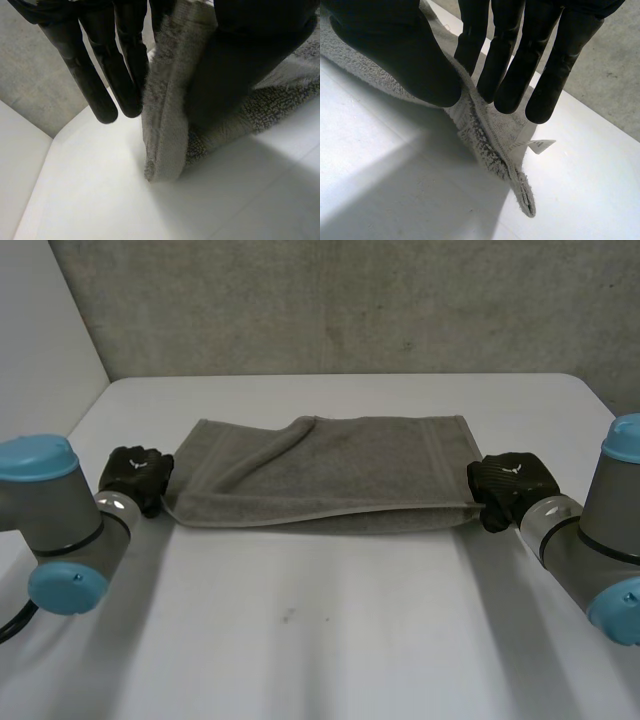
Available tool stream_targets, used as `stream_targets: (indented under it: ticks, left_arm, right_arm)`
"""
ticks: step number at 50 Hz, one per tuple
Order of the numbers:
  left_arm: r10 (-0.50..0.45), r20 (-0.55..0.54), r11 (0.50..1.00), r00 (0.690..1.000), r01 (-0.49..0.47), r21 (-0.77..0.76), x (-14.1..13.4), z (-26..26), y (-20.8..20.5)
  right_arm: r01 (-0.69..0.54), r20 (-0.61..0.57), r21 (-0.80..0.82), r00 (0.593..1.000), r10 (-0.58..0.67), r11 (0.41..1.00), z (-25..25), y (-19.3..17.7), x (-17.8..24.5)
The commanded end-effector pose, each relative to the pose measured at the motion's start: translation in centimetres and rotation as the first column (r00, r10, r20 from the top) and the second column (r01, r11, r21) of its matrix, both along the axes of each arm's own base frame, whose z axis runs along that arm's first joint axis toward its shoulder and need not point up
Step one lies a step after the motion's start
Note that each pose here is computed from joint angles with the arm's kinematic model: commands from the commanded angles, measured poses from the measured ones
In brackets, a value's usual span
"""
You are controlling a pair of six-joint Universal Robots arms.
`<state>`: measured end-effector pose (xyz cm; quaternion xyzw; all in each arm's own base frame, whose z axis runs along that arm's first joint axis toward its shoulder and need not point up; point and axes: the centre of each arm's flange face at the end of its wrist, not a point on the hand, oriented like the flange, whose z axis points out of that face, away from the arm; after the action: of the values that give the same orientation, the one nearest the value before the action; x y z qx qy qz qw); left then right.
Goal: Fold the towel.
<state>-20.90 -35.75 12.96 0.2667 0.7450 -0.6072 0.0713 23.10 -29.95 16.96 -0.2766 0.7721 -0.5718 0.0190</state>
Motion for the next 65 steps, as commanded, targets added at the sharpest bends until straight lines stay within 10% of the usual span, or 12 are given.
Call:
stream_targets:
  ticks: [1, 21, 33, 48, 65]
  left_arm:
    - [-0.027, 0.008, 1.000, 1.000, 0.027, 0.010, -0.1, 0.0, 0.5]
    - [-0.030, -0.016, 0.998, 0.999, 0.029, -0.047, 3.4, 10.6, 8.7]
    - [-0.088, -0.047, 0.978, 0.995, 0.095, 0.185, 5.7, 12.1, 15.0]
    - [-0.166, -0.075, 0.979, 0.983, 0.173, 0.108, 4.7, 8.7, 9.6]
    - [0.004, -0.014, 0.999, 1.000, -0.003, 0.053, 2.5, 1.6, 0.0]
  right_arm:
    - [0.000, -0.007, -0.006, 1.000, 0.000, 1.000, 0.1, -0.1, 0.0]
    - [-0.113, -0.325, -0.001, 0.940, 0.107, 0.994, 7.8, 5.4, -2.5]
    - [-0.219, -0.598, 0.083, 0.770, 0.225, 0.972, 8.4, 11.4, -5.8]
    - [-0.246, -0.527, 0.002, 0.824, 0.211, 0.969, 4.9, 3.8, -4.1]
    - [-0.251, -0.536, -0.261, 0.841, 0.076, 0.932, -1.5, -6.1, 0.9]
